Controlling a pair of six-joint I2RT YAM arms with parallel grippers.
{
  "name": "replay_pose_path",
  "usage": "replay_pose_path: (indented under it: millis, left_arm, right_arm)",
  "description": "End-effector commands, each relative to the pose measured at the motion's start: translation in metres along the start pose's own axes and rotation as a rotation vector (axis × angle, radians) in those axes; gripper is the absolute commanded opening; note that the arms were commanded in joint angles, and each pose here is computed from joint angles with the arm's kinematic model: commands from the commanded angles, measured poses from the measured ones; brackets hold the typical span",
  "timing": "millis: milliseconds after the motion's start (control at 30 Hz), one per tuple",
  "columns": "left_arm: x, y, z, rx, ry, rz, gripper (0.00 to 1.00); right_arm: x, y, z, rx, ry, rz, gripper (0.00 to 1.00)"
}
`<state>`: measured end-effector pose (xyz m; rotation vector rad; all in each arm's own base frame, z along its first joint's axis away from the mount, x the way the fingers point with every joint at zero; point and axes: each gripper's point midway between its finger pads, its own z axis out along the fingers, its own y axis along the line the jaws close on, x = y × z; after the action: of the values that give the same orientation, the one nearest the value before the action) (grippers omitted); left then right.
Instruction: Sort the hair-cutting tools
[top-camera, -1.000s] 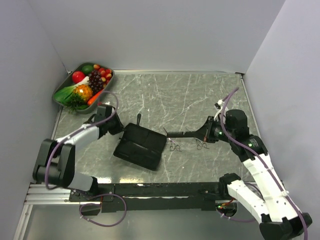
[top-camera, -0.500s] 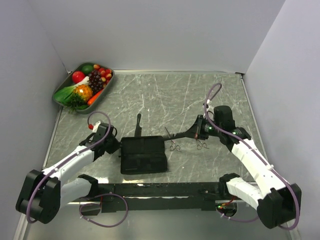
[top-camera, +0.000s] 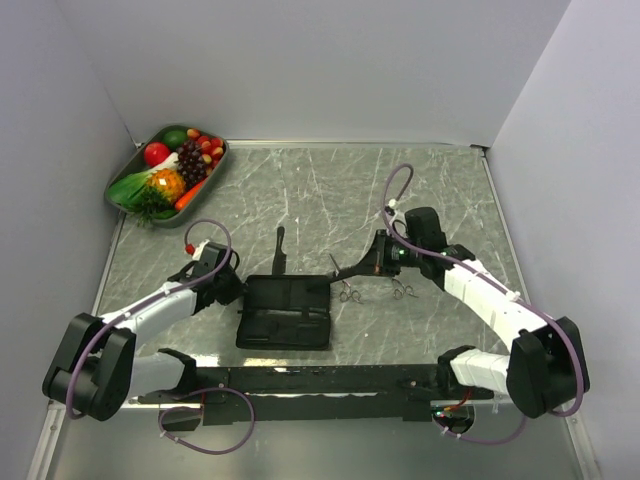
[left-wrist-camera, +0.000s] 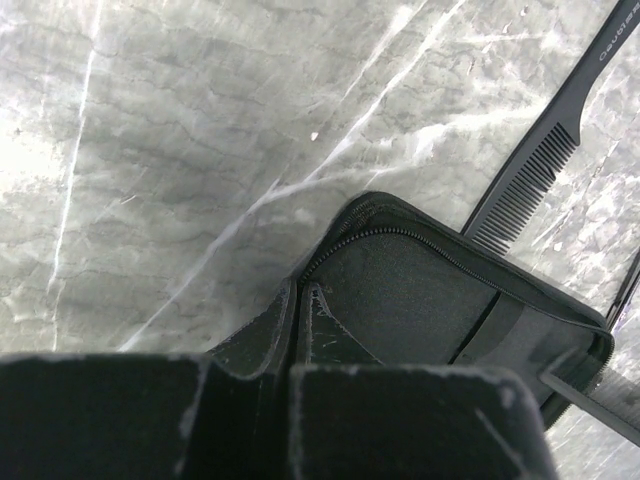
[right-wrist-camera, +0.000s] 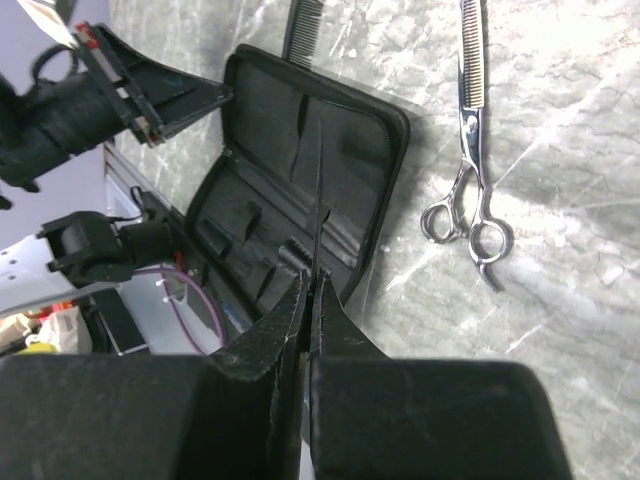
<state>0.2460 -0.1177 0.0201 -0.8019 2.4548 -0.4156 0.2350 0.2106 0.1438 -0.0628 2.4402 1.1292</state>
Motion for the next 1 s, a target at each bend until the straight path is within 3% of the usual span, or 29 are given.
replay_pose_path:
  millis: [0,967]
  left_arm:
    - [-0.001,-0.005,0.002,0.010,0.005,0.042,0.01]
    - [-0.003,-0.006,-0.005,0.002,0.017,0.085,0.01]
  right_arm:
    - [-0.010,0.002,0.014,-0.005,-0.042,-0.046,0.00]
    - [0.036,-0.032,0.092,0.072,0.110,0.098,0.00]
